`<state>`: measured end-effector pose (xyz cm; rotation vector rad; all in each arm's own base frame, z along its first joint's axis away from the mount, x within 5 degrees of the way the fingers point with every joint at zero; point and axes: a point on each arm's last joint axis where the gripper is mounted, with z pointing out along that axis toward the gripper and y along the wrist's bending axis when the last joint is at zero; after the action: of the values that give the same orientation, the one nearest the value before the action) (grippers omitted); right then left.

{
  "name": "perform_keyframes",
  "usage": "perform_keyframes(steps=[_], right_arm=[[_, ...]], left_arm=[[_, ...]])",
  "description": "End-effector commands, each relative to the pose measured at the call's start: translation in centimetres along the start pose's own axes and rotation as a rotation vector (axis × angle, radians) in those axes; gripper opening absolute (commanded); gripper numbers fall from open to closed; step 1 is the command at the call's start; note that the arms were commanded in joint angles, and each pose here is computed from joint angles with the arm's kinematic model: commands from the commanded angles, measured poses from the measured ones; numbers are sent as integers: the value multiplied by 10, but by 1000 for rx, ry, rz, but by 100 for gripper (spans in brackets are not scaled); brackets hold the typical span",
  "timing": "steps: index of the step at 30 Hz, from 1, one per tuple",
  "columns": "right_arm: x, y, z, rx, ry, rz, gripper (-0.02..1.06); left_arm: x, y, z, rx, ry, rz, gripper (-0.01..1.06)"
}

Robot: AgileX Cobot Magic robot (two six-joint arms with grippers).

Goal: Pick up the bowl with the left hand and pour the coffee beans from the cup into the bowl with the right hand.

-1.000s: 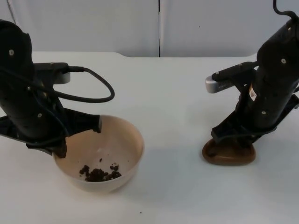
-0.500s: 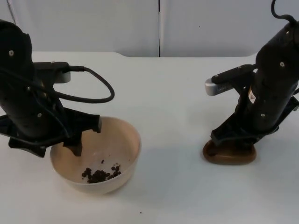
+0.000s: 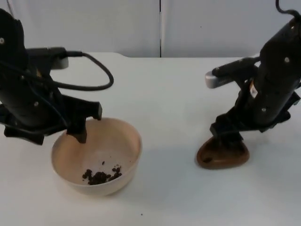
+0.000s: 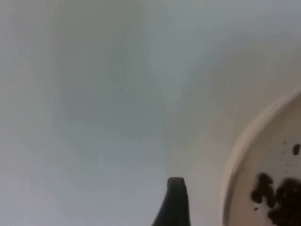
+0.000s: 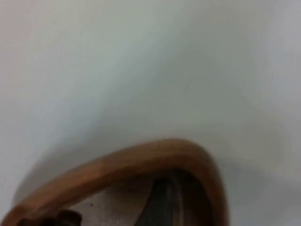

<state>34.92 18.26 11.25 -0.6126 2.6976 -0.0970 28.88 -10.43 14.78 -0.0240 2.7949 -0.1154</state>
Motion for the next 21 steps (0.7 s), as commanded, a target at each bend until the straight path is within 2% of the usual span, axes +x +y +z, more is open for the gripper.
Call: perform_keyframes(steps=[1,13,19,21], right_arm=[[-6,-4,-15,-1,-39,17,73],[-14,-25,-119,33,-176,59,73],[-11,-30,-158,7,-237,77,73],[-6,-31,-183,-27,-277,88,73]], left_arm=[[-4,-1,-12,13,-43,-3,68],[-10,2,-96,95,-263,-14,68],[-4,6,-131,114,-341,7,68],[2,10,-150,124,-379,12,68]])
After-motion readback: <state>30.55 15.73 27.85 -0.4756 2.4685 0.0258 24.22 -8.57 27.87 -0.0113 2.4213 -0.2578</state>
